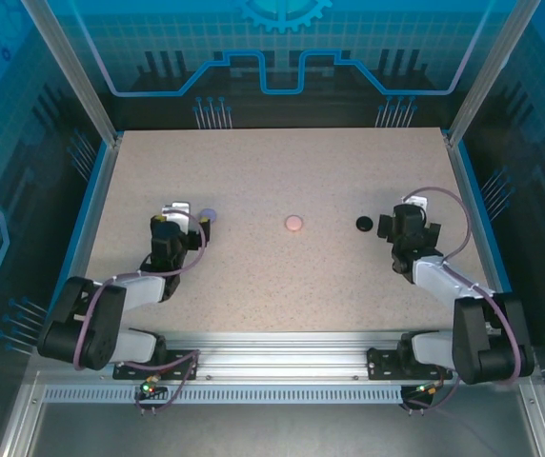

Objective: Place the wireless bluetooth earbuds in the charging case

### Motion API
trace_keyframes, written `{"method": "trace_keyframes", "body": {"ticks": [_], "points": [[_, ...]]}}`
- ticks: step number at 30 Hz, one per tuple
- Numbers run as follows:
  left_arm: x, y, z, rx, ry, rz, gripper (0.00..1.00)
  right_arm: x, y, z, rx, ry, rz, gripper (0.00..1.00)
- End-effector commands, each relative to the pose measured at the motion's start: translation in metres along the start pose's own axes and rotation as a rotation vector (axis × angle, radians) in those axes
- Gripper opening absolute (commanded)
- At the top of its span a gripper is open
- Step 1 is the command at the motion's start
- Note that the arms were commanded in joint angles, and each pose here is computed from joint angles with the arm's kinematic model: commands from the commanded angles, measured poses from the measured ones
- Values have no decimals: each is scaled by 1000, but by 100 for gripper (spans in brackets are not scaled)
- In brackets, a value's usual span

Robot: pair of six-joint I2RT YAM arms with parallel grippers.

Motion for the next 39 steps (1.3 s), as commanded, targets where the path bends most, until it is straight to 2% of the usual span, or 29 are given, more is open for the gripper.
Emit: {"method": "trace_keyframes", "body": {"ticks": [1,10,15,20,22,26,39], "points": [[-6,1,14,-105,30,-51,99,14,-1,24,-146,-27,78,100],[-10,0,8,-116,25,-82,99,32,-3,22,-290,-23,174,100],[-16,-2,-1,-116,29,-152,99,46,2,19,-317,31,258,100],[-14,-9,-1,-90,41,-155,99,65,-2,11,-351,94,342,100],[-12,-14,0,-66,56,-153,99,74,-7,10,-271,128,389,100],[5,-34,-2,38,149,-130,99,80,-16,10,-206,127,464,100],[9,-34,-4,45,162,-133,99,81,-16,10,-215,137,447,100]]}}
Point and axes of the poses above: each hand's point on the last joint's axis, 136 mm out from that joint toward the fingers, its own y axis back along the fingers, its own x axis along the line the jaws close on, z = x × y, the point moved 1 cm from there along y, back along the fingers, and after that the axes turned 2 degrees about -y, right-handed, at the moved point
